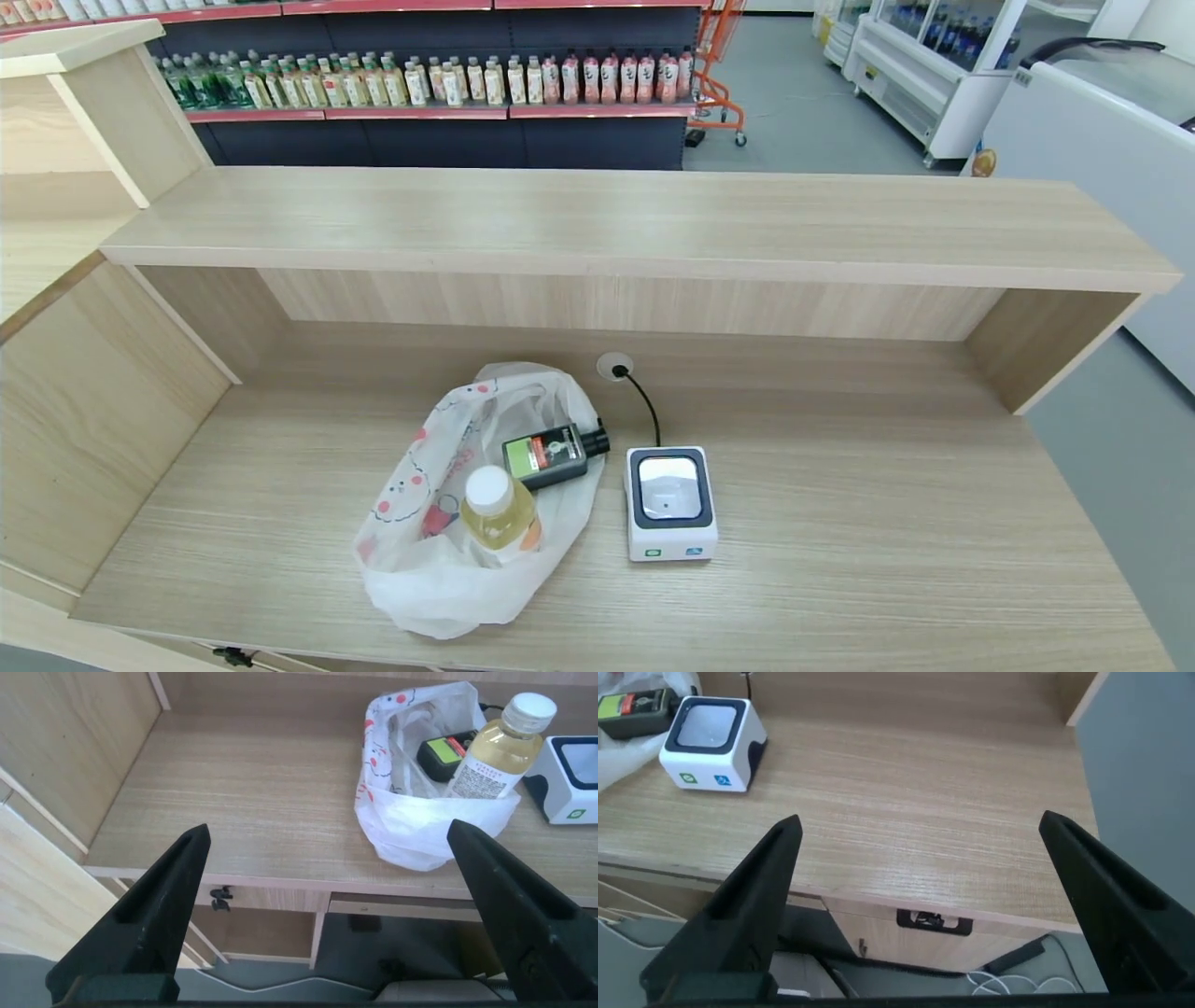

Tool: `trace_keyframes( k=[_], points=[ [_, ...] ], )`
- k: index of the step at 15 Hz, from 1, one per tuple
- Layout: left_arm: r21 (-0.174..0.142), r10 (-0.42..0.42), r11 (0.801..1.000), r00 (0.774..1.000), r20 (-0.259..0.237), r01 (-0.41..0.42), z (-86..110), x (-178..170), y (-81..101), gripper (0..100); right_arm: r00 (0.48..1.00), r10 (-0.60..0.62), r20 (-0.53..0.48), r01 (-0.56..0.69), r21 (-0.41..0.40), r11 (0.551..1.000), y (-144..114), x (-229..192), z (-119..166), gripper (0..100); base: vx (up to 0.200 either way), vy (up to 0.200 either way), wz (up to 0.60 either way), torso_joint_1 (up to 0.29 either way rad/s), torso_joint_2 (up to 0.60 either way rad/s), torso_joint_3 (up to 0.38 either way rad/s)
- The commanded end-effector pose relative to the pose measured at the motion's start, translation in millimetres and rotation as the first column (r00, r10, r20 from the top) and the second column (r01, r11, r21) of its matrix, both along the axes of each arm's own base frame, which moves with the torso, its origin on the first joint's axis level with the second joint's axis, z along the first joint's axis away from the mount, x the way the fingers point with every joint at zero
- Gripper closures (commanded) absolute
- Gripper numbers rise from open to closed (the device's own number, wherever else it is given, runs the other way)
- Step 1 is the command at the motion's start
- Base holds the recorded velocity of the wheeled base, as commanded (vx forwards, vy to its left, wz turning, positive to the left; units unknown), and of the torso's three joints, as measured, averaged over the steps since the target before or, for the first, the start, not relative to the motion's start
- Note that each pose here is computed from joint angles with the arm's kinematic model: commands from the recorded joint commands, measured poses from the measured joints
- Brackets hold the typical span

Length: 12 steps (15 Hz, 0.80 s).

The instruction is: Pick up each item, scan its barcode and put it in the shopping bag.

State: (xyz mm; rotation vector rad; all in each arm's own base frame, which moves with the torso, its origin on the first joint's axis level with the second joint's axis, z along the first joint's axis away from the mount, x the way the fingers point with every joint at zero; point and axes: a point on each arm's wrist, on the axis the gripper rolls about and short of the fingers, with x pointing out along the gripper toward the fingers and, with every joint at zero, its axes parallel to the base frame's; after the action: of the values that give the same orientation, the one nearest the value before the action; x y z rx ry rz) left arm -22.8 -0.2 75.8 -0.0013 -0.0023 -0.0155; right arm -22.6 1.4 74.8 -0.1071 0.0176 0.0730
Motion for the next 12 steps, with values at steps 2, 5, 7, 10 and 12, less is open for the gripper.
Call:
trace_keyframes(
  k=[2, 5, 7, 10, 12],
  points=[
    [0.0, 0.0, 1.0, 1.0, 0.001, 0.0, 0.0, 0.0, 0.0, 0, 1.0, 0.0, -0.002, 0.0, 0.007, 1.0, 0.0, -0.6, -0.9, 0, 0.0, 0.0, 0.0, 0.0, 0.0, 0.0],
    [0.0, 0.0, 1.0, 1.0, 0.001, 0.0, 0.0, 0.0, 0.0, 0, 1.0, -0.002, -0.003, 0.002, 0.02, 1.0, 0.0, -0.6, -0.9, 0, 0.0, 0.0, 0.0, 0.0, 0.0, 0.0],
    [0.0, 0.0, 1.0, 1.0, 0.001, 0.0, 0.0, 0.0, 0.0, 0, 1.0, -0.002, -0.003, 0.002, 0.02, 1.0, 0.0, -0.6, -0.9, 0, 0.0, 0.0, 0.0, 0.0, 0.0, 0.0],
    [0.0, 0.0, 1.0, 1.0, 0.001, 0.0, 0.0, 0.0, 0.0, 0, 1.0, -0.002, -0.003, 0.002, 0.02, 1.0, 0.0, -0.6, -0.9, 0, 0.0, 0.0, 0.0, 0.0, 0.0, 0.0],
    [0.0, 0.0, 1.0, 1.0, 0.001, 0.0, 0.0, 0.0, 0.0, 0, 1.0, -0.002, -0.003, 0.002, 0.02, 1.0, 0.0, -0.6, -0.9, 0, 0.0, 0.0, 0.0, 0.0, 0.0, 0.0]
  ],
)
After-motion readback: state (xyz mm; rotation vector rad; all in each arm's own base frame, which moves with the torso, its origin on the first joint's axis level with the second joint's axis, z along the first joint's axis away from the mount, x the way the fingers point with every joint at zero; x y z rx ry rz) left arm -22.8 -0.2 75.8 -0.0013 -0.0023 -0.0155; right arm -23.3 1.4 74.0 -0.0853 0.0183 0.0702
